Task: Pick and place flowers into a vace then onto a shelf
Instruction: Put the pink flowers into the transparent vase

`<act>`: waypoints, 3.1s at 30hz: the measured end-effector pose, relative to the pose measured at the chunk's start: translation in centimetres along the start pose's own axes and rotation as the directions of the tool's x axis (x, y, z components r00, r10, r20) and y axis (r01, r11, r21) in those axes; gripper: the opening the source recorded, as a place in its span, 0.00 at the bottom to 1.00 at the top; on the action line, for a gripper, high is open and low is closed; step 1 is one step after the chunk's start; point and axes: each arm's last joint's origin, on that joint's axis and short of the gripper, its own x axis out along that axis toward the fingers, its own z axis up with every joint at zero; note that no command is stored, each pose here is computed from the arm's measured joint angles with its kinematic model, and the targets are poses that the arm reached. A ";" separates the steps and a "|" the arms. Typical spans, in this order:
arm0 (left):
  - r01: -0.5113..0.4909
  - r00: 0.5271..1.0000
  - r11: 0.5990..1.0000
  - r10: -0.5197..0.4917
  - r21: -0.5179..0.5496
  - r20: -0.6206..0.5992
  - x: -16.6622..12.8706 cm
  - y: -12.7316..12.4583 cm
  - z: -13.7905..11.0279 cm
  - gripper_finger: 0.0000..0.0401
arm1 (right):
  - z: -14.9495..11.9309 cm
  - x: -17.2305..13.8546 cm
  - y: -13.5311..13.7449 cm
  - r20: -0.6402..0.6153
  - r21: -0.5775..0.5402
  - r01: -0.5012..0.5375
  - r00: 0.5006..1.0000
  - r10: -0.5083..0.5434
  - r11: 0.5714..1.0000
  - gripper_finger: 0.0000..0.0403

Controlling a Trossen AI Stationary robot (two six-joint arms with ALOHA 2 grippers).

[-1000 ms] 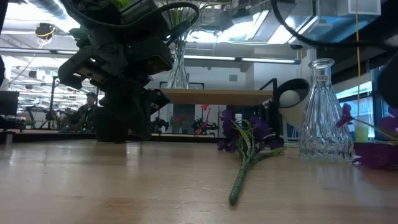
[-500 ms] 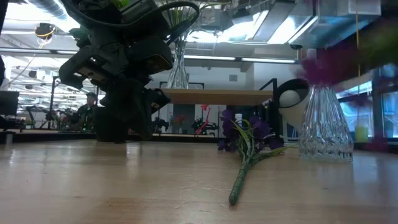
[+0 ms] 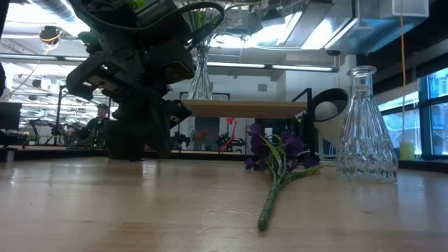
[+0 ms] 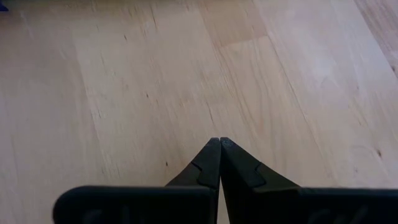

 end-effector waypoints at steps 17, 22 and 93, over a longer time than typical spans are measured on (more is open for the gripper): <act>-0.001 1.000 0.999 0.001 -0.050 0.002 0.0 0.0 0.0 0.01 | 5.7 3.2 -0.5 0.143 -0.480 0.130 0.987 -0.069 0.867 0.02; -0.001 1.000 0.999 0.001 -0.052 0.003 0.0 0.0 0.0 0.01 | 7.9 1.7 -1.3 0.196 -0.466 0.126 0.980 -0.036 0.876 0.02; -0.102 0.982 0.989 0.117 -0.103 0.146 -0.1 0.5 1.5 0.01 | 1.5 3.3 -17.9 0.220 -0.465 -0.083 0.954 0.206 0.881 0.02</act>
